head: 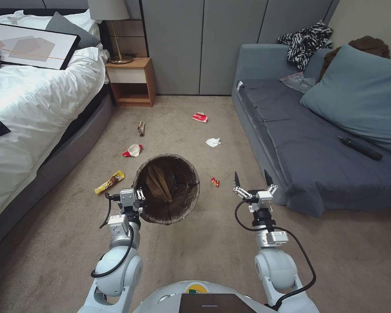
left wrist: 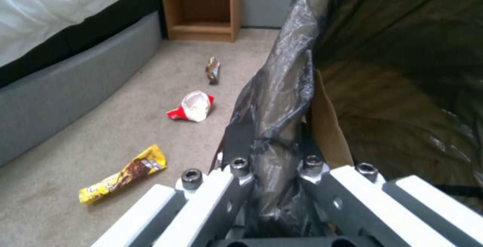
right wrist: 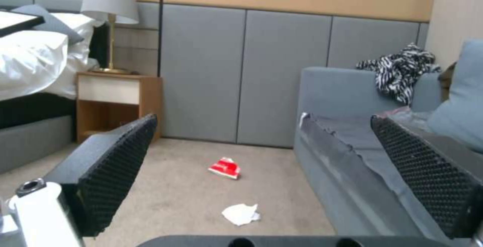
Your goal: Pick up the trash bin, then pick up the garbage from the floor and place it into the trash bin.
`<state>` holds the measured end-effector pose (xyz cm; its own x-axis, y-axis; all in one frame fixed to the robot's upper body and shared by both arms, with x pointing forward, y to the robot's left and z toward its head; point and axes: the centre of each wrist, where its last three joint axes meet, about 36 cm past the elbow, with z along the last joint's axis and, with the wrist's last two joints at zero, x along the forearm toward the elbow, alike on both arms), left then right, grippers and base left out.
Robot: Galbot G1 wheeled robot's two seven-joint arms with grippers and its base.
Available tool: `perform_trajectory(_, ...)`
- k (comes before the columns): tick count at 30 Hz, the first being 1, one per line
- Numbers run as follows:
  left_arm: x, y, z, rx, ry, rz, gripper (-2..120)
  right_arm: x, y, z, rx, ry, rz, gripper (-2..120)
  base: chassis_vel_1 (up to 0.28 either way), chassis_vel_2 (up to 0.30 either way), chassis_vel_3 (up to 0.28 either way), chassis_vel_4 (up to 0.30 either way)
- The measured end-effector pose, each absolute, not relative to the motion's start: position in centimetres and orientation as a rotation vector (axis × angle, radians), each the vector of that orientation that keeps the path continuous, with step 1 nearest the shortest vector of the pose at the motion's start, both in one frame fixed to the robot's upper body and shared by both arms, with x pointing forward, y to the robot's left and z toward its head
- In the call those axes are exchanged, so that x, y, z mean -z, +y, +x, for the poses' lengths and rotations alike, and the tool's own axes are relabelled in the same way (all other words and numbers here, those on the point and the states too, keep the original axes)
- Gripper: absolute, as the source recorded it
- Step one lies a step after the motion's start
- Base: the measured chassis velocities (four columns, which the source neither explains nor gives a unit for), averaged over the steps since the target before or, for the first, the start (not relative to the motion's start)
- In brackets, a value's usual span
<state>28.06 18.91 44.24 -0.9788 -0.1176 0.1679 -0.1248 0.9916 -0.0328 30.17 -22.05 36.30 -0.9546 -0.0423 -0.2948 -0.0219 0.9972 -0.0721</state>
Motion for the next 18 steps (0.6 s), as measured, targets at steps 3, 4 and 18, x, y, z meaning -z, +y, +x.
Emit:
perform_trajectory(3,-44.23,18.9,28.09,-0.068,-2.969,0.181,2,-36.28,-22.06,30.17,0.097,2.839,-0.046,100,0.0,0.0,0.0,0.0)
perform_trajectory(4,-44.23,18.9,28.09,-0.068,-2.969,0.181,2,-36.28,-22.06,30.17,0.097,2.839,-0.046,100,0.0,0.0,0.0,0.0)
perform_trajectory(18,-44.01,18.87,28.36,-0.057,-2.997,0.191,2,-36.16,-21.9,30.13,0.093,2.843,-0.063,100,0.0,0.0,0.0,0.0)
